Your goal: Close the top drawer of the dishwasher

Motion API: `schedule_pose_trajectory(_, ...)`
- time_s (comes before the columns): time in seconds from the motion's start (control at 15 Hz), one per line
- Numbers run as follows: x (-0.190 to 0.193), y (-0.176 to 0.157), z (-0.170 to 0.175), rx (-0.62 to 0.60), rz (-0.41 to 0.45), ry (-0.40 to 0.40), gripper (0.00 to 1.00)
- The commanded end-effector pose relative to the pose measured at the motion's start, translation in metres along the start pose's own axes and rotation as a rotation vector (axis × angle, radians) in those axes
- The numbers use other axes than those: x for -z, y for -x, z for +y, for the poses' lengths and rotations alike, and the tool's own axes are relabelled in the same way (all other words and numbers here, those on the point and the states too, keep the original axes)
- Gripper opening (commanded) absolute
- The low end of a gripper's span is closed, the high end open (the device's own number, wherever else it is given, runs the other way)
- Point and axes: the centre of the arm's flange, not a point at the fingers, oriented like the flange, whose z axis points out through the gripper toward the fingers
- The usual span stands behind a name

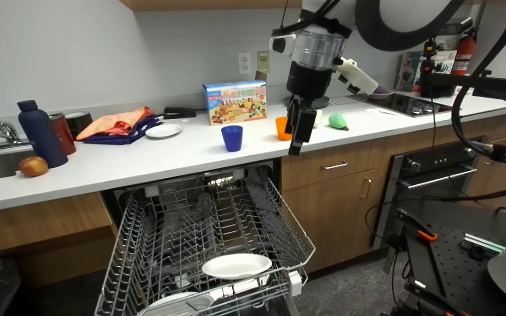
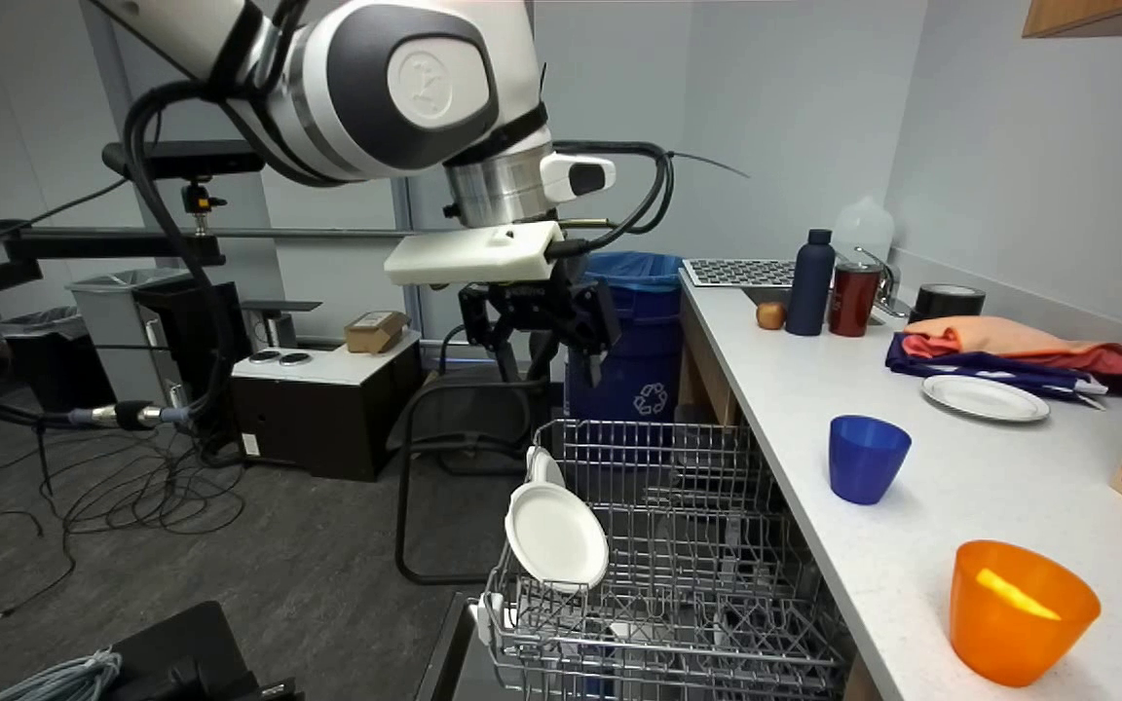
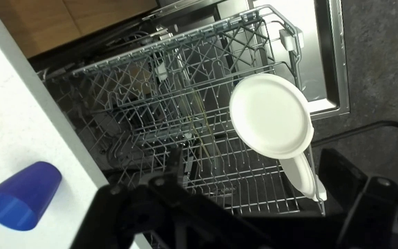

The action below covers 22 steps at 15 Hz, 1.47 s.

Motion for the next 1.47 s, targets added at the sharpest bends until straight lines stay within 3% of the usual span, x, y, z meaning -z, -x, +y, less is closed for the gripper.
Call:
schedule_pose_trajectory(0.0,-0.038,-0.036,-0.018,0.041,0.029,-0.072,1.00)
schedule_pose_trajectory(0.27,-0.080,-0.064,-0.049,0.136,0.009,-0.140,1.00)
schedule_pose_trajectory(0.6,-0.099,-0.080,-0.078,0.283,-0.040,-0.120,1.00)
schedule_pose_trajectory(0.67,-0.098,-0.067,-0.081,0.227,-0.038,-0.132,1.00)
schedule_pose_trajectory(1.2,-0.102,-0.076,-0.084,0.255,-0.039,-0.118,1.00)
schedule_pose_trajectory(1.4,-0.117,-0.088,-0.087,0.262,-0.075,-0.129,1.00)
